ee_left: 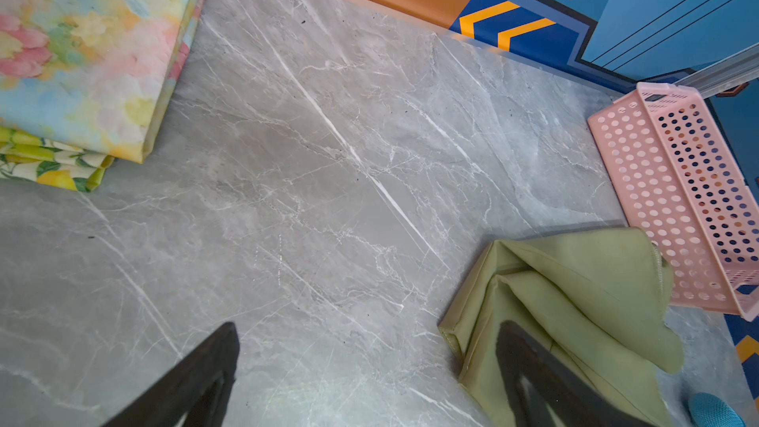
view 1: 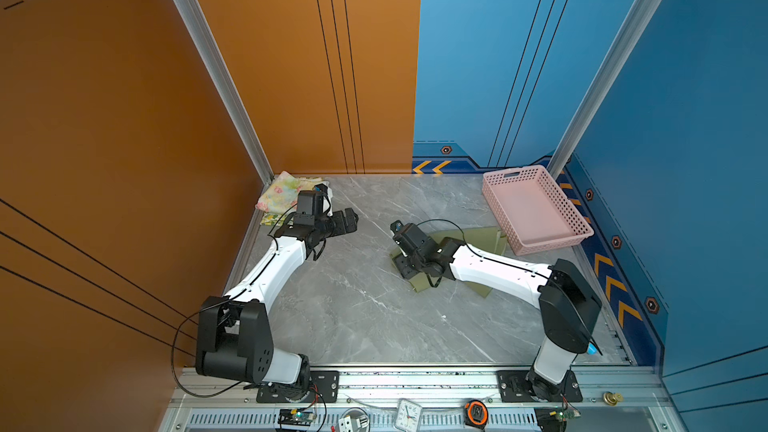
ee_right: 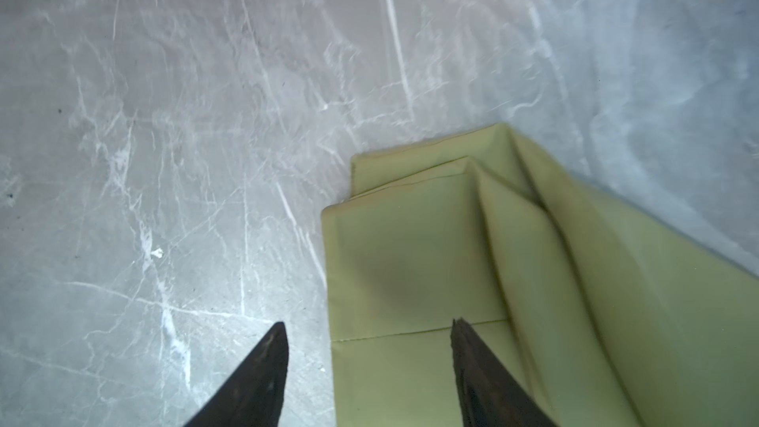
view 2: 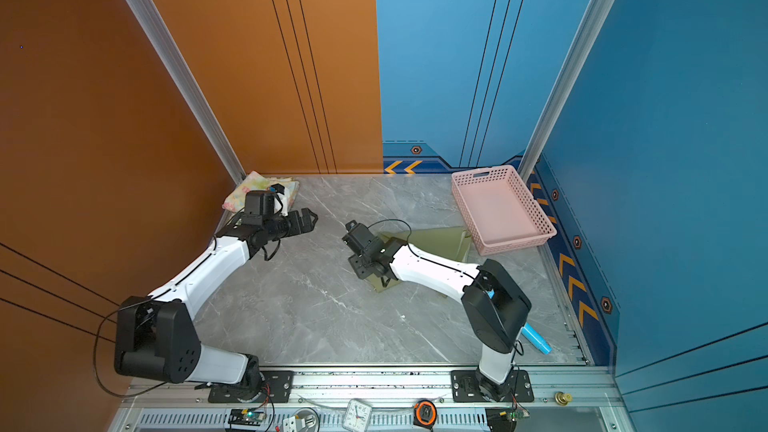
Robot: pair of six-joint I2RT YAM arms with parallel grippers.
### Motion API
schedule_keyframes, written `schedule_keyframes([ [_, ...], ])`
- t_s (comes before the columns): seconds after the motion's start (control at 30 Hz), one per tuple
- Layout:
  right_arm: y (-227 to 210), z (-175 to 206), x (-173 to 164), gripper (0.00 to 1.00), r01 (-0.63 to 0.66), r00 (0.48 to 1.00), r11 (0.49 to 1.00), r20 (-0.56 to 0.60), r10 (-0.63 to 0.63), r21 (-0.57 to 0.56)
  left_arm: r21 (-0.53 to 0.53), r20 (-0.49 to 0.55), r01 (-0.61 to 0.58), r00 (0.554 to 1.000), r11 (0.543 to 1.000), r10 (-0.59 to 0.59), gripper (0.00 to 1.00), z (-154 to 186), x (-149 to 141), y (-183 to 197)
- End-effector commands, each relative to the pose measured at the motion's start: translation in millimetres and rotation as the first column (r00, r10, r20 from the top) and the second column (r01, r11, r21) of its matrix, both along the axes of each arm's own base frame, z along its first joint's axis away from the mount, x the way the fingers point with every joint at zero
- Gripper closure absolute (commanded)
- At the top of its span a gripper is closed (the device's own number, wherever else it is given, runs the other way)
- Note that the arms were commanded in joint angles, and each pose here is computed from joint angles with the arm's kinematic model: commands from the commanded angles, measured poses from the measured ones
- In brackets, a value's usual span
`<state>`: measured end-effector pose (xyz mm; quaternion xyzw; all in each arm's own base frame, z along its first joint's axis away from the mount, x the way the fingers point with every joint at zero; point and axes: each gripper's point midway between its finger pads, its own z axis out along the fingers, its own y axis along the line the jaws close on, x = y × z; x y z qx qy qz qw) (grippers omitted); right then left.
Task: Fold and stack skirts
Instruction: Flatten out the skirt at the top-center of the table.
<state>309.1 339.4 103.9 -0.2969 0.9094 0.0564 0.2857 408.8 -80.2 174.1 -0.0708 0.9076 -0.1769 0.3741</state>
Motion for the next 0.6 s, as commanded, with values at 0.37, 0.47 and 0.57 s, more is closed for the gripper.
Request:
schedule_keyframes([
  [0.37, 13, -62, 29, 0.48, 0.063, 0.997, 0.985, -0.026, -0.068, -0.158, 0.031, -0.036, -0.039, 0.999, 0.999, 0.04, 0.02, -4, 5, 16],
  [0.47, 10, -60, 47, 0.72, 0.108, 0.994, 0.981, 0.004, -0.108, -0.161, 0.026, -0.038, -0.036, 0.999, 0.999, 0.037, 0.02, -4, 5, 16],
  [0.57, 7, -44, 58, 1.0, 0.144, 0.99, 0.98, 0.031, -0.141, -0.14, 0.027, -0.043, -0.037, 0.998, 0.999, 0.038, 0.02, -6, 4, 16],
])
